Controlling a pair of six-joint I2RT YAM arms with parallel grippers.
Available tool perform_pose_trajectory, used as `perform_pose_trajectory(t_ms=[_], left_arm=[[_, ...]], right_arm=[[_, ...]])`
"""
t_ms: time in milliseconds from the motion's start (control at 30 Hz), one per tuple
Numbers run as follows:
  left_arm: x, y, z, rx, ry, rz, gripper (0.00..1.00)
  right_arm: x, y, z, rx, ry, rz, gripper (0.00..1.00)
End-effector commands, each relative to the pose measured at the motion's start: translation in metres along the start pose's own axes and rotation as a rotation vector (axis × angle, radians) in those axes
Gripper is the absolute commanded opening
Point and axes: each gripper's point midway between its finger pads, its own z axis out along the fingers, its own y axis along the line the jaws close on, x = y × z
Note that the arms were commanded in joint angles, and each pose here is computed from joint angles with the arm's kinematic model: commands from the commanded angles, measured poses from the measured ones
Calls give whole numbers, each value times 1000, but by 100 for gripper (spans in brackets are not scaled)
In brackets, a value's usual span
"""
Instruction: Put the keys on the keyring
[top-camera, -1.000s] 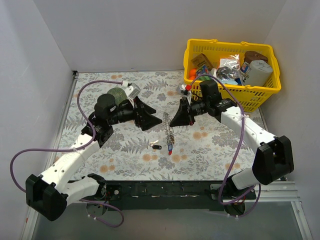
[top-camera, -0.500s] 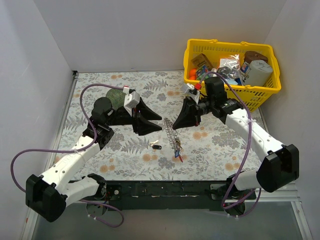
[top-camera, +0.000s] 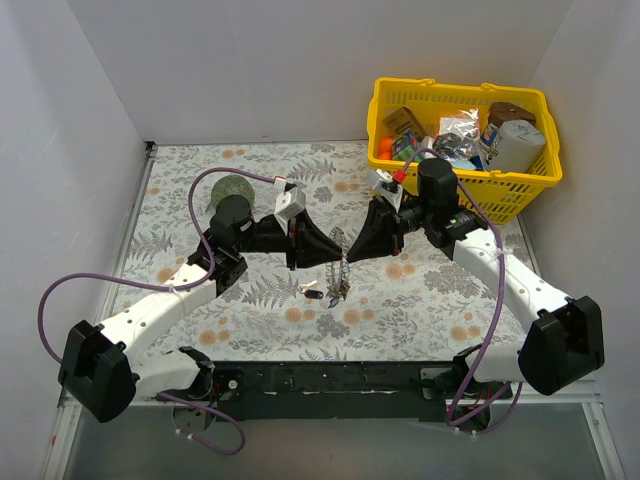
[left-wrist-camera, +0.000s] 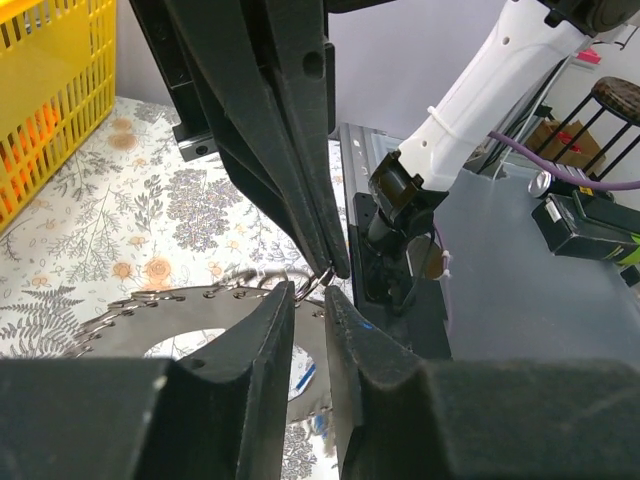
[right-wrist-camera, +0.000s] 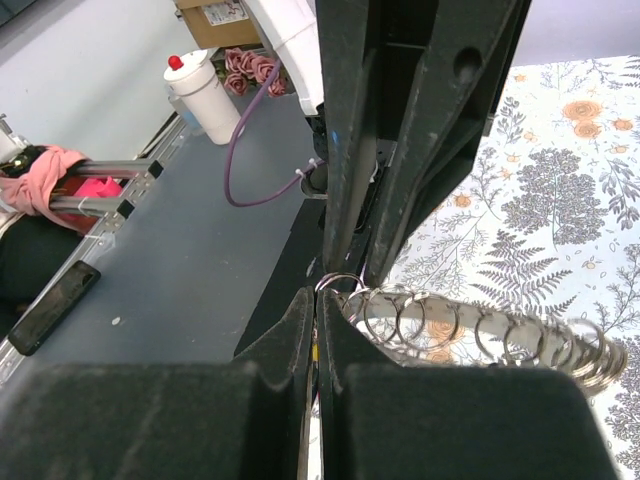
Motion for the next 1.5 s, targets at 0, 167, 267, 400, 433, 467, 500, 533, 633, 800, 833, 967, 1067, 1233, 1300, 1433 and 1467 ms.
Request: perform_pose_trajectory(t_ms=[0,167,267,400,433,467,500,533,633,800,833,967,1067,1233,1300,1433,1467], left_arm=[[-16,1,8,-23,-27,55,18],[-13,2,10,-20,-20,60,15],[-11,3,10,-24,-16,57,15],[-7,7,12,-47,-6,57,18],[-7,10,12,-64,-9,59,22],[-8,10,13,-67,-12,64,25],[-9,11,12,-75,-15,67,25],[-10,11,12,-79,-18,72,26],[-12,12,11,-91,-24,86,26],[-10,10,14,-72,-16,83,22],[-10,9,14,-71,-15,81,19],[-9,7,15,-65,-7,83,0],[-10,5,15,-63,-5,81,0],[-15,4,12,-91,-8,79,0],[-15,5,12,-101,7,64,0],[-14,12,14,-122,40,28,0],[-14,13,14,-126,44,23,0]], right_arm=[[-10,21,1,-79,8,-81,1],[-9,20,2,-76,7,-82,1],[-10,22,2,-76,8,-88,1],[-13,24,2,-73,7,-95,1],[-13,24,2,-73,8,-93,1],[-13,24,2,-75,8,-93,1],[-12,24,2,-76,9,-92,1],[-12,24,2,-78,9,-87,1],[-11,25,3,-78,9,-88,1],[-11,26,3,-79,10,-87,1],[-12,26,3,-77,10,-95,1],[-13,25,3,-61,6,-96,1],[-15,18,4,-15,-6,-79,1],[-23,4,5,93,-49,-52,1],[-25,-1,4,126,-61,-46,1],[-26,-15,4,216,-72,-12,4],[-26,-18,5,224,-61,-49,4]])
